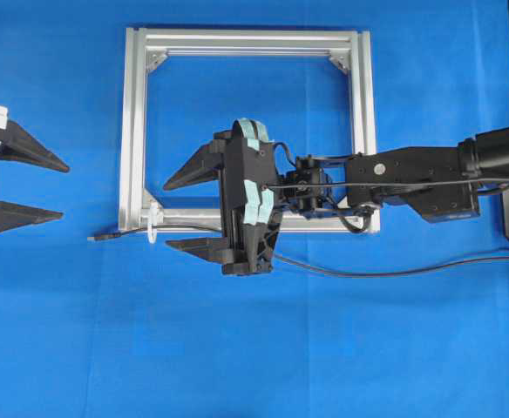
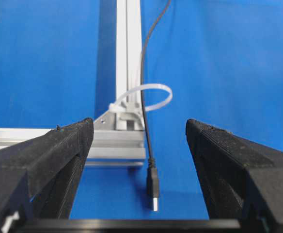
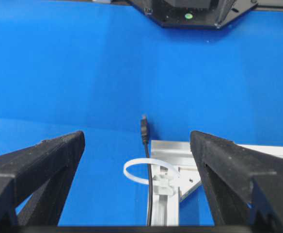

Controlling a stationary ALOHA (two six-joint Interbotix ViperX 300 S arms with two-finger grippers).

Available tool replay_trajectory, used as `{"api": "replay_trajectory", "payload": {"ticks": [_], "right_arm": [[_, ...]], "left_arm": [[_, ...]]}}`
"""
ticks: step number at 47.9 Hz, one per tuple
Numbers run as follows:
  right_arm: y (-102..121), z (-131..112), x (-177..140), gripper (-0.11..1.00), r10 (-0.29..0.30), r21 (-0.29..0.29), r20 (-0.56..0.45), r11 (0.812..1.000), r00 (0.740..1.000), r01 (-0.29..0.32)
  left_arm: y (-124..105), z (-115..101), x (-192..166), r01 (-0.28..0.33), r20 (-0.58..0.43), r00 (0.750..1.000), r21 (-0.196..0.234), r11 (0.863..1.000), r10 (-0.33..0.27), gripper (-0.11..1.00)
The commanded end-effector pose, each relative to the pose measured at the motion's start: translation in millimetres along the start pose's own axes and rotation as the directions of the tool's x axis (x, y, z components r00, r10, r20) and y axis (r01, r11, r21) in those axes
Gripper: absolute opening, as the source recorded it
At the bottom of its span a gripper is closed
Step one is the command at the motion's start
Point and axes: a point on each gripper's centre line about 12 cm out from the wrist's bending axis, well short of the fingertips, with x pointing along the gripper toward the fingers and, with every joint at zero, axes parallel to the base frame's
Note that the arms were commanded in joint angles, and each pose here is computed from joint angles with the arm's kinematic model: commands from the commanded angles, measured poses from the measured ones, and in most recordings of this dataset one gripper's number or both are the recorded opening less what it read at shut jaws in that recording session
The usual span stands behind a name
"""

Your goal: Insert the wire through the string loop located on the left side.

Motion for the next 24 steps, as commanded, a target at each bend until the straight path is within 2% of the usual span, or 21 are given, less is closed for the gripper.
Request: {"api": "replay_trajectory", "payload": {"ticks": [1,24], "right_arm": [[2.8,18.9,-7.6,0.92,0.008,-0.002,0.048,1.0,0.999,-0.008],[2.7,18.3,-7.7,0.92,0.008,-0.002,0.047,1.0,0.999,-0.007]], "left_arm": [[-0.5,9.5,-0.3,0.0,0.023,1.0,-0.001,1.0,0.001,0.71],[-0.4,7.7,-0.3,-0.002,0.008,1.0,-0.001,1.0,0.002,0.71]]}}
